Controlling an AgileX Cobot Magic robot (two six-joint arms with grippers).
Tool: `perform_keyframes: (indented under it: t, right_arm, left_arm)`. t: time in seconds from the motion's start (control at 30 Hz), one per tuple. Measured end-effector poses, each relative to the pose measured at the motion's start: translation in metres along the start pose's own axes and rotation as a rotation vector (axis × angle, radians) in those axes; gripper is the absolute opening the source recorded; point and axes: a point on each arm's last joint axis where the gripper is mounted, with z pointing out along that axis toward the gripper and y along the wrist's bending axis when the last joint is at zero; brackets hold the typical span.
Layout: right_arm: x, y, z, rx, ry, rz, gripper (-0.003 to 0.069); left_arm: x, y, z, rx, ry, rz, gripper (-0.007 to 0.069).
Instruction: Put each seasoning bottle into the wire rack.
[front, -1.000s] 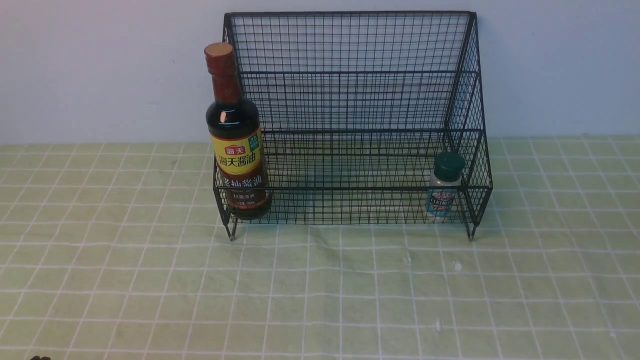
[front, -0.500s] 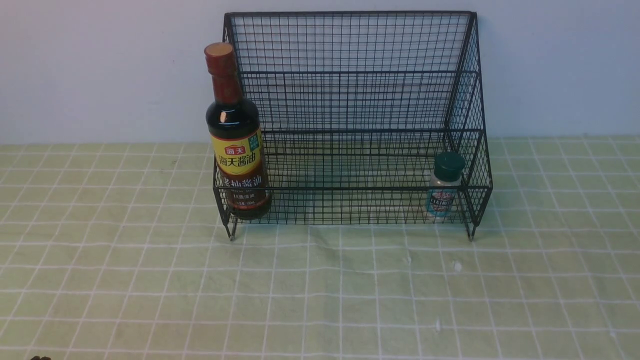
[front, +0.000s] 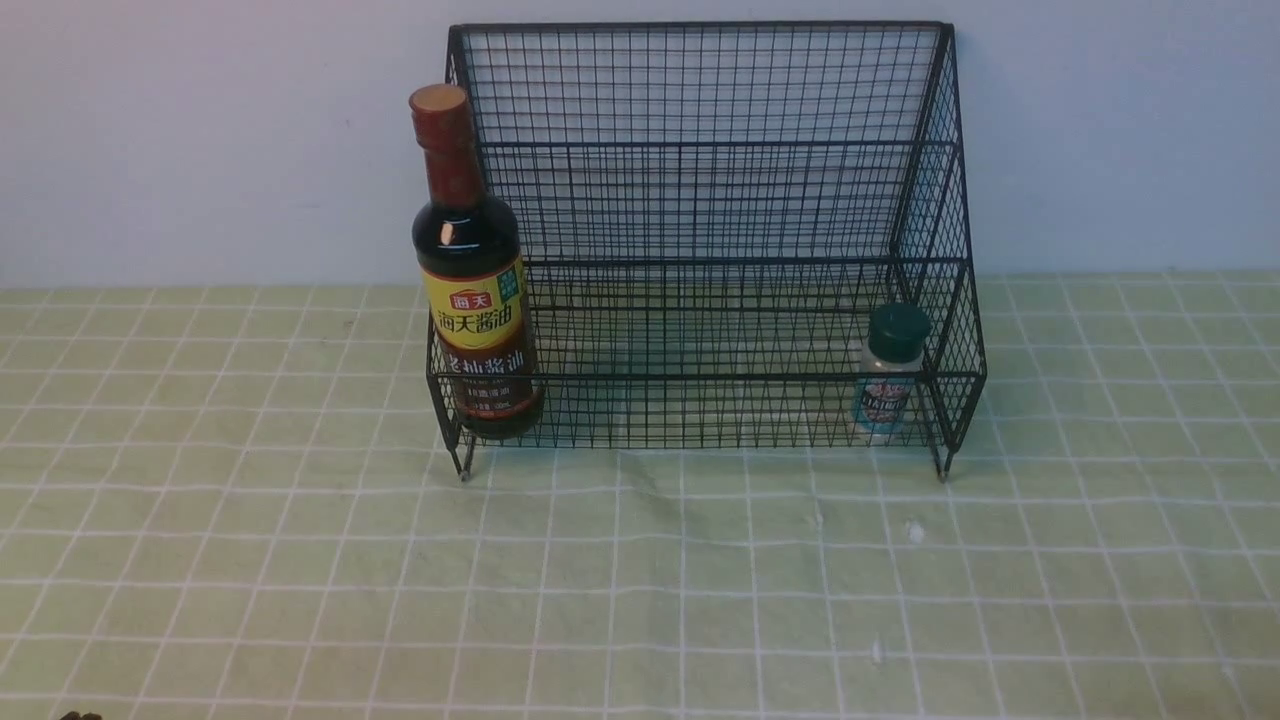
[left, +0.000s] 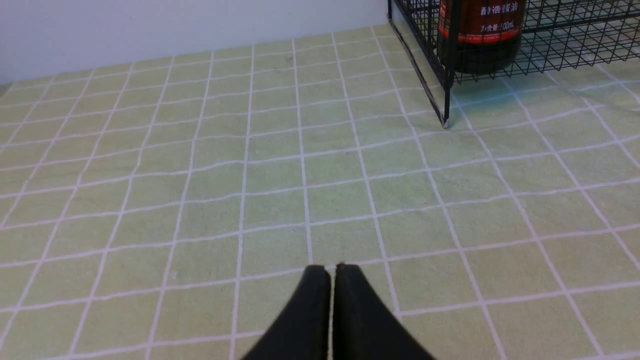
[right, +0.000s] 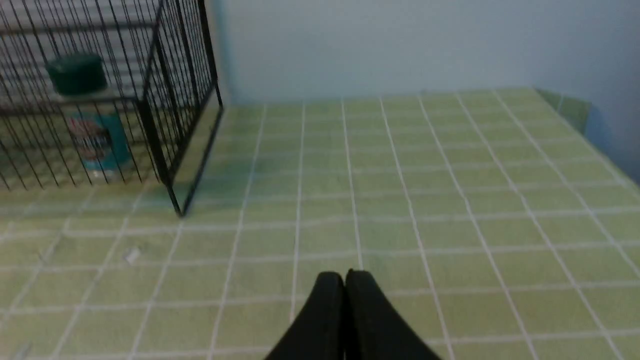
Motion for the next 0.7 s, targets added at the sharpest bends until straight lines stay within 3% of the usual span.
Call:
perform_keyframes:
  t: [0.7]
  right_arm:
    - [-0.0019,0.0009,0.0007,-0.012,-0.04,0.004,-0.0014]
  left_arm:
    - [0.0,0.0,0.0,0.0,0.0,0.0,-0.0006]
